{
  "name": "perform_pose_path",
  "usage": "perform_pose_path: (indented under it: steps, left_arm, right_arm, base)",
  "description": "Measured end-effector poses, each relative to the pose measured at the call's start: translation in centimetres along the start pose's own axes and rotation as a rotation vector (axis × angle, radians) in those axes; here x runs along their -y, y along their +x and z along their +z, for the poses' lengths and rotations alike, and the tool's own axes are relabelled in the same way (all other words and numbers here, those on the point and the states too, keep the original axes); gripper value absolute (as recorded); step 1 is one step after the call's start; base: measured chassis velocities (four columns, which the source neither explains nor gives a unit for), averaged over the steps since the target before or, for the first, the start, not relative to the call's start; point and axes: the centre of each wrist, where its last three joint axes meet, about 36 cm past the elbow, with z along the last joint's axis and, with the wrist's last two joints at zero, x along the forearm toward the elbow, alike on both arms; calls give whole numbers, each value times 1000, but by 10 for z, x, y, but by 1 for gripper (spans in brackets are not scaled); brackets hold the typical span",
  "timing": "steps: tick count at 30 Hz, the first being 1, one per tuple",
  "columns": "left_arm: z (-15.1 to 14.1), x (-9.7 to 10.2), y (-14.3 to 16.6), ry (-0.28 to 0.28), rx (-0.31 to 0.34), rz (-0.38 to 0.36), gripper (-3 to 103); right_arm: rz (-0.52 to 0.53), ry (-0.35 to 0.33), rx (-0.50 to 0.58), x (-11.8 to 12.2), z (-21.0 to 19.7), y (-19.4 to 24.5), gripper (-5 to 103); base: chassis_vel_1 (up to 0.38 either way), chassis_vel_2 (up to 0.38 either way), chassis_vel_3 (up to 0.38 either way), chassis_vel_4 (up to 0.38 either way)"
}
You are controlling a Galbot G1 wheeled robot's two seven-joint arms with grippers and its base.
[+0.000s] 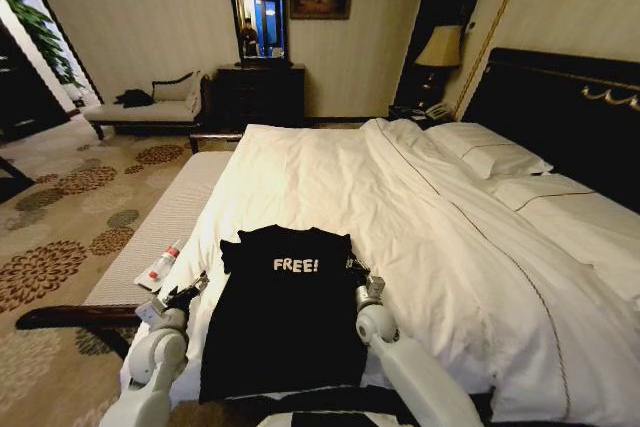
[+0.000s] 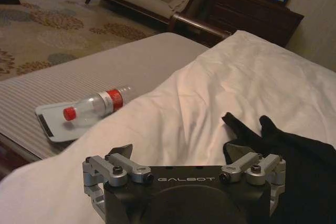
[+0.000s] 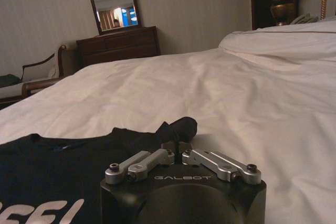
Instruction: Fold the clothes on the bed.
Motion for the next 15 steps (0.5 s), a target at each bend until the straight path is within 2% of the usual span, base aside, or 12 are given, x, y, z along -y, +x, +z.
perform_pose_path:
  steps: [1, 3, 5, 6, 8, 11, 13, 15]
  left_arm:
    - [-1, -1, 0, -1, 2, -3, 100]
    - [-1, -3, 1, -3, 4, -5, 100]
    - [-1, -3, 1, -2, 4, -6, 100]
    - [-1, -3, 2, -1, 4, -5, 100]
    - [0, -2, 2, 2, 3, -4, 100]
    - [1, -1, 2, 4, 1, -2, 100]
    - [1, 0, 2, 6, 0, 1, 100]
    - [1, 0, 2, 7, 0, 1, 100]
  right_arm:
    - [1, 1, -1, 0, 1, 0, -2]
    - [2, 2, -4, 0, 1, 1, 8]
    - [2, 4, -5, 0, 1, 1, 8]
    - [2, 5, -6, 0, 1, 2, 14]
    - [2, 7, -5, 1, 1, 2, 18]
    - [2, 11, -4, 3, 0, 4, 13]
    - [0, 14, -6, 4, 0, 5, 3]
    - [-2, 15, -7, 5, 1, 6, 1]
  base:
    - [0, 0, 0, 0]
    - [0, 0, 0, 0]
    - [0, 0, 0, 0]
    - [0, 0, 0, 0]
    - [0, 0, 0, 0]
    - [0, 0, 0, 0]
    - [0, 0, 0, 0]
    - [0, 0, 0, 0]
